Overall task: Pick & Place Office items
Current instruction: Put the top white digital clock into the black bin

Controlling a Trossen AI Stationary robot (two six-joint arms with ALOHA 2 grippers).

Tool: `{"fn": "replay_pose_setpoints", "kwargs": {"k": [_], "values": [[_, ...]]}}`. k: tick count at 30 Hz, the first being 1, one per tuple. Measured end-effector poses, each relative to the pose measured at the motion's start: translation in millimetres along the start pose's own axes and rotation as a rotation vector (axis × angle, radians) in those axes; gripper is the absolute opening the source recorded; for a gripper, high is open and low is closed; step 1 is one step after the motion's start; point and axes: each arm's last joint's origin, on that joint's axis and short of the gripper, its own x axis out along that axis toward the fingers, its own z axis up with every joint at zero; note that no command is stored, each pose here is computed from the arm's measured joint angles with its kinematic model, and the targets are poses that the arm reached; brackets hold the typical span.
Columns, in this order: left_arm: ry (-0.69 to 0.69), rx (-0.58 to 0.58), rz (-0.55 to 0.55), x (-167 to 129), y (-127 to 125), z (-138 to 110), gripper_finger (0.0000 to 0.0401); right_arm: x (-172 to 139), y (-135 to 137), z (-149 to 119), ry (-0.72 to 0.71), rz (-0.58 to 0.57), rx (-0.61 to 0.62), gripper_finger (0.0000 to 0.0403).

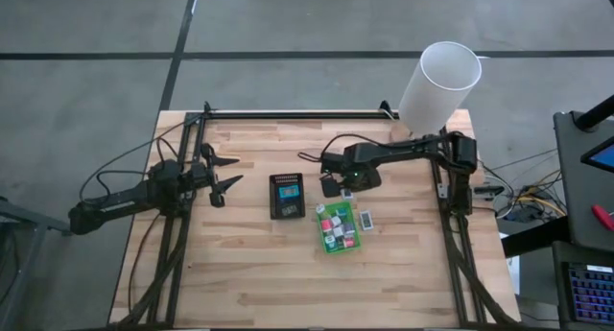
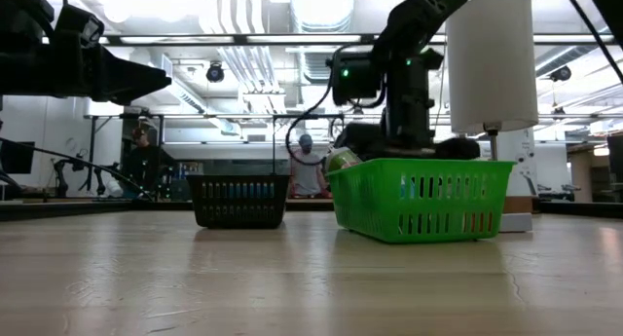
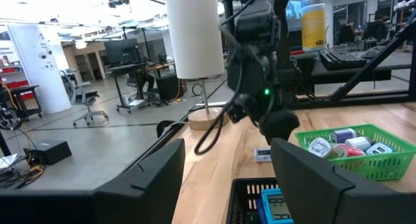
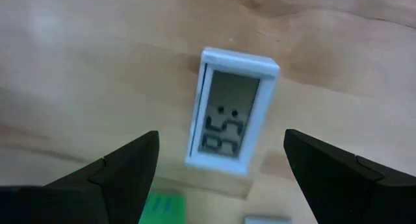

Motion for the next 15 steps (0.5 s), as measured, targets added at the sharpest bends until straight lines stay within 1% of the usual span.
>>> {"fn": "replay_pose_setpoints", "kwargs": {"k": [4, 9, 12, 15], "values": [[0.0, 0.0, 0.0, 0.0, 0.0, 0.0, 0.0234, 15.2, 1.9, 2.0, 0.026, -0.026, -0.001, 0.0327], [0.0, 0.0, -0.001, 0.0, 0.0, 0.0, 0.0234, 22.0, 5.5, 4.2, 0.04, -0.047, -0.014, 0.0322], [0.001, 0.0, -0.001, 0.0, -0.1, -0.1, 0.0234, 22.2, 6.8, 4.8, 0.044, -0.056, -0.02, 0.0304], [0.001, 0.0, 0.0, 0.0, 0.0, -0.1, 0.0234, 20.4, 7.9, 5.3, 0.031, -0.047, -0.022, 0.0276]]}}
